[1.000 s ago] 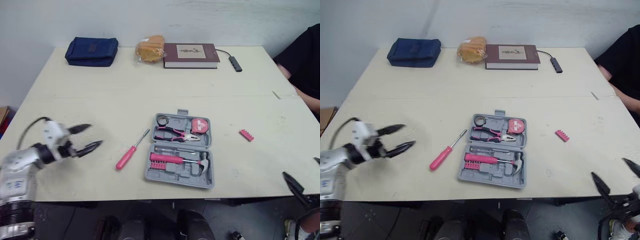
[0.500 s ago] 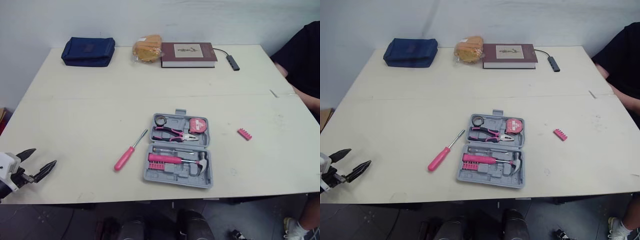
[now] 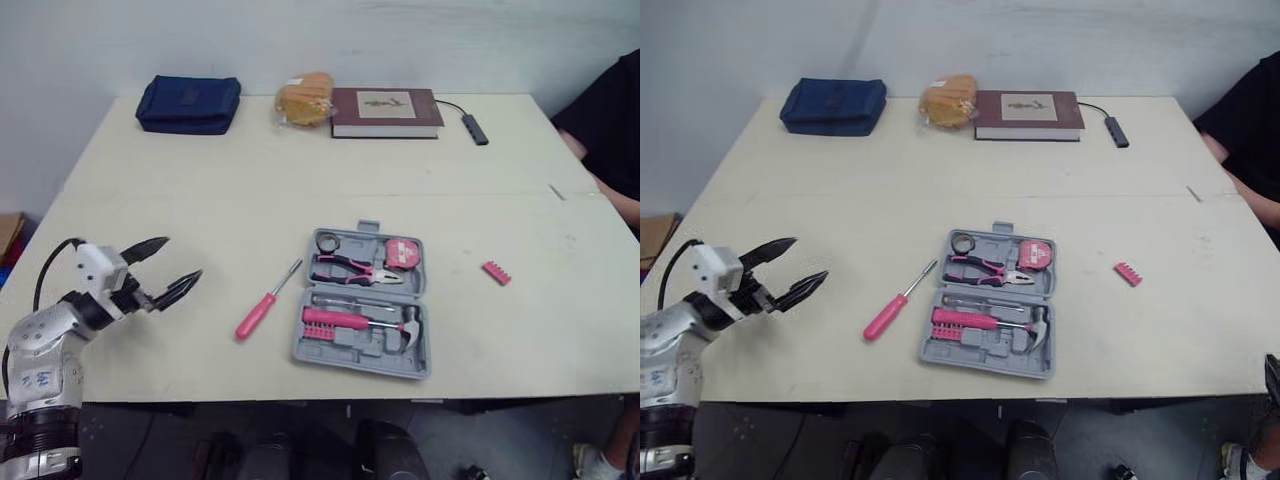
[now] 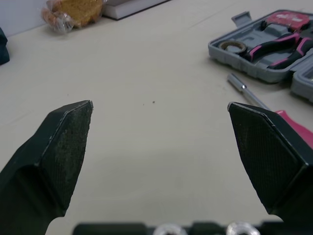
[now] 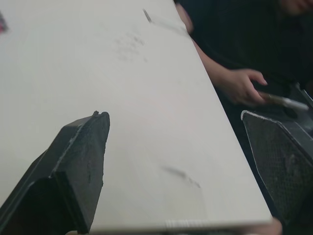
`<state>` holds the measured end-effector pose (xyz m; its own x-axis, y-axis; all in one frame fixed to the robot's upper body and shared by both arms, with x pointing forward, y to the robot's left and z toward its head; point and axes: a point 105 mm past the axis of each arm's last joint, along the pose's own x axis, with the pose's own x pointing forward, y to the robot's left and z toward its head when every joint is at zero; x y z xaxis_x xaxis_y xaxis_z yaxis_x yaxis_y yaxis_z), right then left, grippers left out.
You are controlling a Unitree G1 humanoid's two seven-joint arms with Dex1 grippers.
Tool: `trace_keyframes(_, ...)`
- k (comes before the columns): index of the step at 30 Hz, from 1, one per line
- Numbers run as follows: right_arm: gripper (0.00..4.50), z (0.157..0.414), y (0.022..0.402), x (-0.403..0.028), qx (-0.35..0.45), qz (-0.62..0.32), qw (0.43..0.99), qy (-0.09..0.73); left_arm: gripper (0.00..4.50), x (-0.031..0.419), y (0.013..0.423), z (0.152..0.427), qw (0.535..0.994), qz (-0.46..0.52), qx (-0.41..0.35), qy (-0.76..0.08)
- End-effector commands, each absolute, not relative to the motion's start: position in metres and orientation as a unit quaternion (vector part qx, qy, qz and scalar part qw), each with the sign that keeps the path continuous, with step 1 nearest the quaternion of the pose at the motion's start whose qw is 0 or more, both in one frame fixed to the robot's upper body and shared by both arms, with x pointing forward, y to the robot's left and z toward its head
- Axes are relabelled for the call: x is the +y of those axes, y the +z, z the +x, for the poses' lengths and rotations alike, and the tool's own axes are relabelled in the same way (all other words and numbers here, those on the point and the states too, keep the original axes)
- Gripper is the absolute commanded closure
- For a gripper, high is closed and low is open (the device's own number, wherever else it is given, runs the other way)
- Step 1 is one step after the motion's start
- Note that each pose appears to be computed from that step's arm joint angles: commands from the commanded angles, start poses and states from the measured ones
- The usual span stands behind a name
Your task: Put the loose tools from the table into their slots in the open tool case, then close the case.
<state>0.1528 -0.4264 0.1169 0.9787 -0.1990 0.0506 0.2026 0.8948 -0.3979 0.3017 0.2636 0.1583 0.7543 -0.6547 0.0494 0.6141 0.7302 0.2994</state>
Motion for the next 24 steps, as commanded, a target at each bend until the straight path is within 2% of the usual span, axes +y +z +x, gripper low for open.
trace_keyframes(1, 0.00, 0.176, 0.134, -0.416, -0.019, -0.206, 0.977, -0.043, 0.03, 0.226, 0.184, 0.307, 0.902, 0.123, -0.119, -0.397)
trace_keyframes(5, 0.00, 0.193, 0.135, -0.403, -0.011, -0.173, 0.984, 0.033, 0.03, 0.196, 0.198, 0.308, 0.877, 0.109, -0.140, -0.446)
trace_keyframes(9, 0.00, 0.221, 0.130, -0.388, 0.039, -0.133, 0.981, 0.134, 0.03, 0.156, 0.211, 0.305, 0.832, 0.099, -0.148, -0.526)
trace_keyframes(15, 0.00, 0.258, 0.122, -0.385, 0.079, -0.111, 0.978, 0.158, 0.03, 0.126, 0.215, 0.296, 0.790, 0.078, -0.145, -0.590)
trace_keyframes(24, 0.00, 0.292, 0.107, -0.362, 0.101, -0.100, 0.972, 0.188, 0.03, 0.121, 0.207, 0.287, 0.788, 0.054, -0.125, -0.600)
